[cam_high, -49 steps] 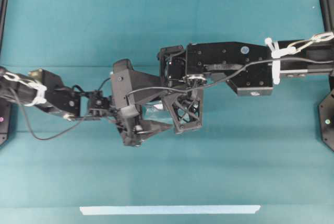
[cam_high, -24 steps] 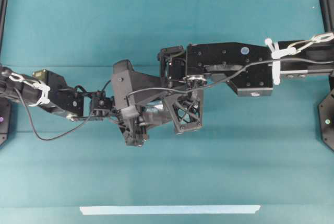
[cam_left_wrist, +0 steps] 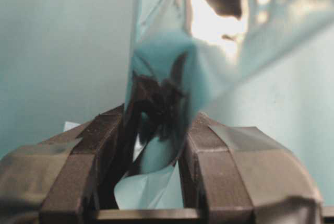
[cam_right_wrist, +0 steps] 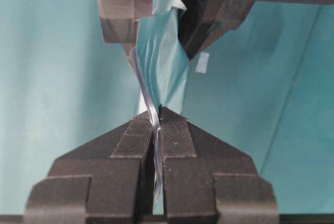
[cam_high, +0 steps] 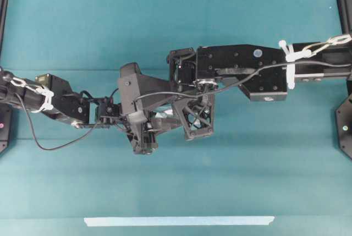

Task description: Hand over the silver zip bag and make it stand upright.

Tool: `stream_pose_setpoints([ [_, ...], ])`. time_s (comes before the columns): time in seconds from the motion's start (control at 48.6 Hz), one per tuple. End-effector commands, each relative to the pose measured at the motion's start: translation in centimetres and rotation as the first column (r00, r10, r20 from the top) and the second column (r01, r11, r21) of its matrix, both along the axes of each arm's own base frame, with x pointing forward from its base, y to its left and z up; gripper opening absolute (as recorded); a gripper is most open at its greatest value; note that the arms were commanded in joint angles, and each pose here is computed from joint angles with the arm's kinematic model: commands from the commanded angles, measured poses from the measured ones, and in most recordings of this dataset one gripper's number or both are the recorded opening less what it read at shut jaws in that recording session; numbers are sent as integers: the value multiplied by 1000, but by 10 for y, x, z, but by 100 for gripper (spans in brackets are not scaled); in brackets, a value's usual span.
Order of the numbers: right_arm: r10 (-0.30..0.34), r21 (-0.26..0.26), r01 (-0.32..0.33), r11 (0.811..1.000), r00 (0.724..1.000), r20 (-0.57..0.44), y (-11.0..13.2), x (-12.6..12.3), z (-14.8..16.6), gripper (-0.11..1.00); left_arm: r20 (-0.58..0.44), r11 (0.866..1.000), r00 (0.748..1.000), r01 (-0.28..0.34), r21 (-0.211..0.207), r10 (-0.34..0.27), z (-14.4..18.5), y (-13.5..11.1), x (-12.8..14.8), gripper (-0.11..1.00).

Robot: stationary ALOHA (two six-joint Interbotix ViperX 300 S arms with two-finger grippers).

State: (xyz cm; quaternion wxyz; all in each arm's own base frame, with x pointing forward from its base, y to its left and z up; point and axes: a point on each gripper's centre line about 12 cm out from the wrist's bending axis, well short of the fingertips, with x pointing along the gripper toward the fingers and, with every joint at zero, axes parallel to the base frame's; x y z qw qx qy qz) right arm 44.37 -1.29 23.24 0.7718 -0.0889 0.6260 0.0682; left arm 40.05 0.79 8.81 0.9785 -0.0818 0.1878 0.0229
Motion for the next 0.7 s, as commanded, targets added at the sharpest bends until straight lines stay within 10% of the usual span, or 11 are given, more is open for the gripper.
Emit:
stream_pose_setpoints([
  [0.0, 2, 5, -2, 1000, 1000, 9, 3, 0, 3, 3, 11, 1000, 1000, 8, 2, -8, 3, -3, 3, 29],
  [0.226, 4, 9, -4, 1000, 1000, 6, 3, 0, 4, 4, 13, 999, 1000, 20, 27, -21, 4, -4, 4, 29],
  [0.556, 22, 1, -22, 1000, 999, -31, 3, -6, 5, 84, 8, 999, 1000, 30, 40, -31, 3, -6, 2, 29],
  [0.679, 7, 3, -7, 1000, 1000, -11, 4, -4, 6, 89, -4, 999, 1000, 29, 39, -29, 1, -5, 2, 29],
])
